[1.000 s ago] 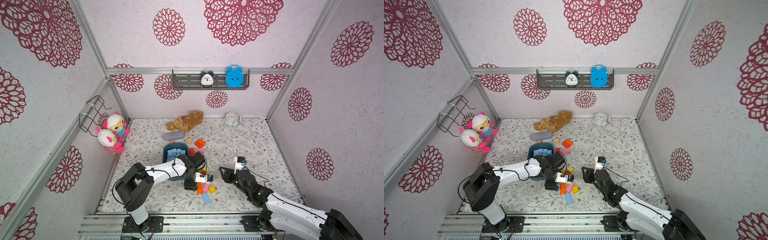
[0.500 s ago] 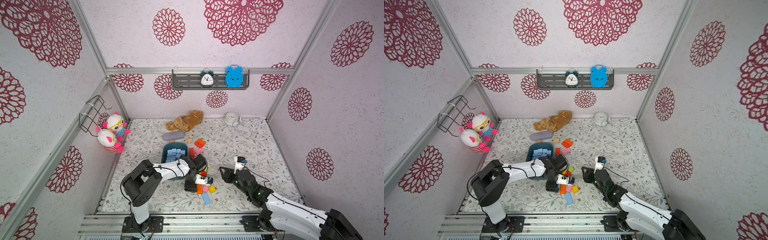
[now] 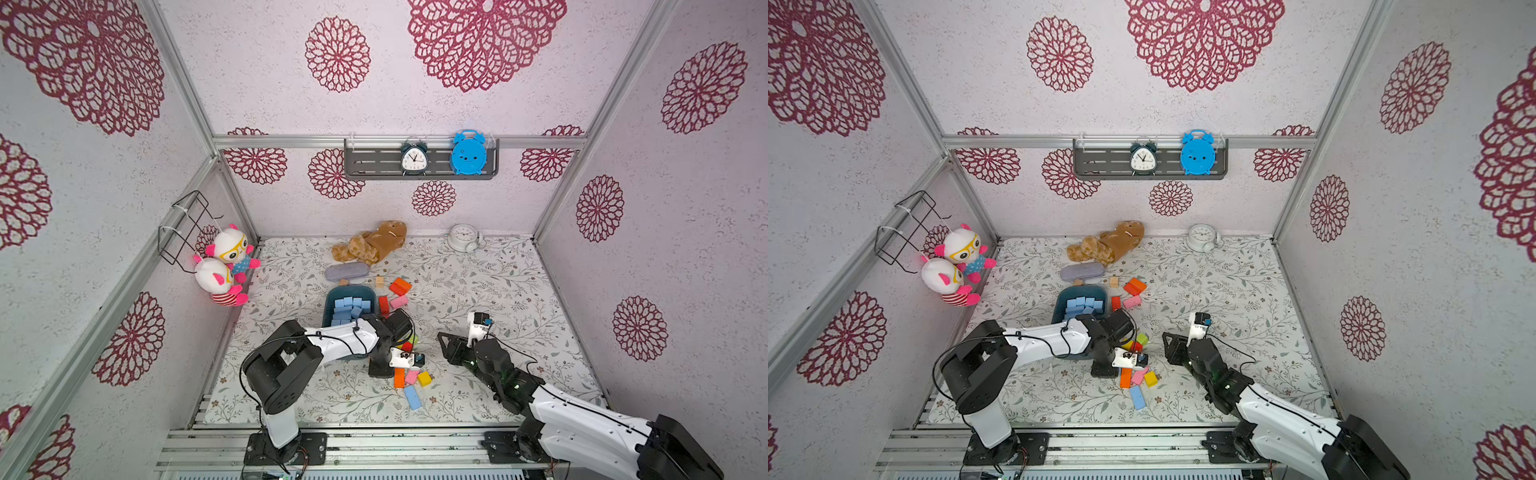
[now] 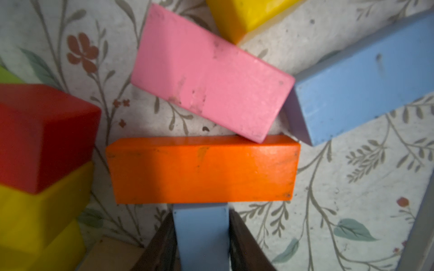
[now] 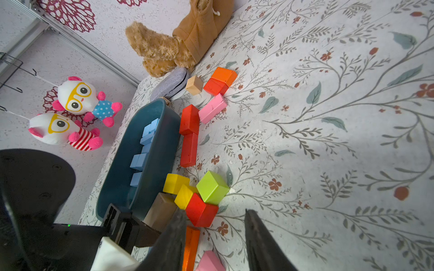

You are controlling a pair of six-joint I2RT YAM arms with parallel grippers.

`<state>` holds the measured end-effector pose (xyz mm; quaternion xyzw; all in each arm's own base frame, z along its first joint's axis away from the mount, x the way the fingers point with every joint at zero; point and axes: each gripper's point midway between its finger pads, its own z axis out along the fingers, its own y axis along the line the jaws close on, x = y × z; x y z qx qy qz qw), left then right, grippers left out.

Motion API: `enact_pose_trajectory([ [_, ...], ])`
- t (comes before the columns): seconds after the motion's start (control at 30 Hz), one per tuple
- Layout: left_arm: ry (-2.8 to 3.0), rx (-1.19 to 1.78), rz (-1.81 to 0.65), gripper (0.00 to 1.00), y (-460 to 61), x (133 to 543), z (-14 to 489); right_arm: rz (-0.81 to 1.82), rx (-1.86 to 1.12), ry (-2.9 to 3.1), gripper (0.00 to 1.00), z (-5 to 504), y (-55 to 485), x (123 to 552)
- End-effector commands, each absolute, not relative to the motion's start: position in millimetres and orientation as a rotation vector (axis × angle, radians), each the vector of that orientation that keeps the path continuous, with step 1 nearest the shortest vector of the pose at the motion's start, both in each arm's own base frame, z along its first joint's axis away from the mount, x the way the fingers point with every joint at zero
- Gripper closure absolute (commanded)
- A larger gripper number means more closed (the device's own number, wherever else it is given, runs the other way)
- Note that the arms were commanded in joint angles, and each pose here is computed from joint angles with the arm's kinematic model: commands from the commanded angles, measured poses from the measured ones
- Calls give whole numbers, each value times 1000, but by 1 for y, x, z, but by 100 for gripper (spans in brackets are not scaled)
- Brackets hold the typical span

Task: Pick out the blue building blocks
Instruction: Pick up the building block from the center of the board, then place the building block in the storage box.

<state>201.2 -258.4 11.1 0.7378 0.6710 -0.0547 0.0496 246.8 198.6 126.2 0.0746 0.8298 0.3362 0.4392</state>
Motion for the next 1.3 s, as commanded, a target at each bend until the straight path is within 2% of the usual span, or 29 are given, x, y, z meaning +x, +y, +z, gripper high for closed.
enact_pose_trajectory([
  [0.0,2050,2263,-277,63,-258,187,32,842,202,2016,56,136,197,251],
  [0.17,2038,2203,-405,64,-260,185,78,843,194,2014,56,140,201,254],
  [0.33,2052,2057,-430,67,-239,219,120,845,175,2021,56,140,208,258],
  [0.47,2089,1985,-292,67,-202,261,125,849,162,2029,56,139,214,261],
  [0.63,2167,1976,-162,63,-166,295,101,853,146,2043,56,138,221,265],
  [0.77,2206,2019,-187,60,-162,293,79,855,144,2046,56,138,223,265],
  [0.97,2190,2014,-259,58,-170,289,72,857,146,2045,56,139,223,265],
  [1.27,2140,1985,-276,37,-186,277,92,852,129,2080,56,133,227,265],
])
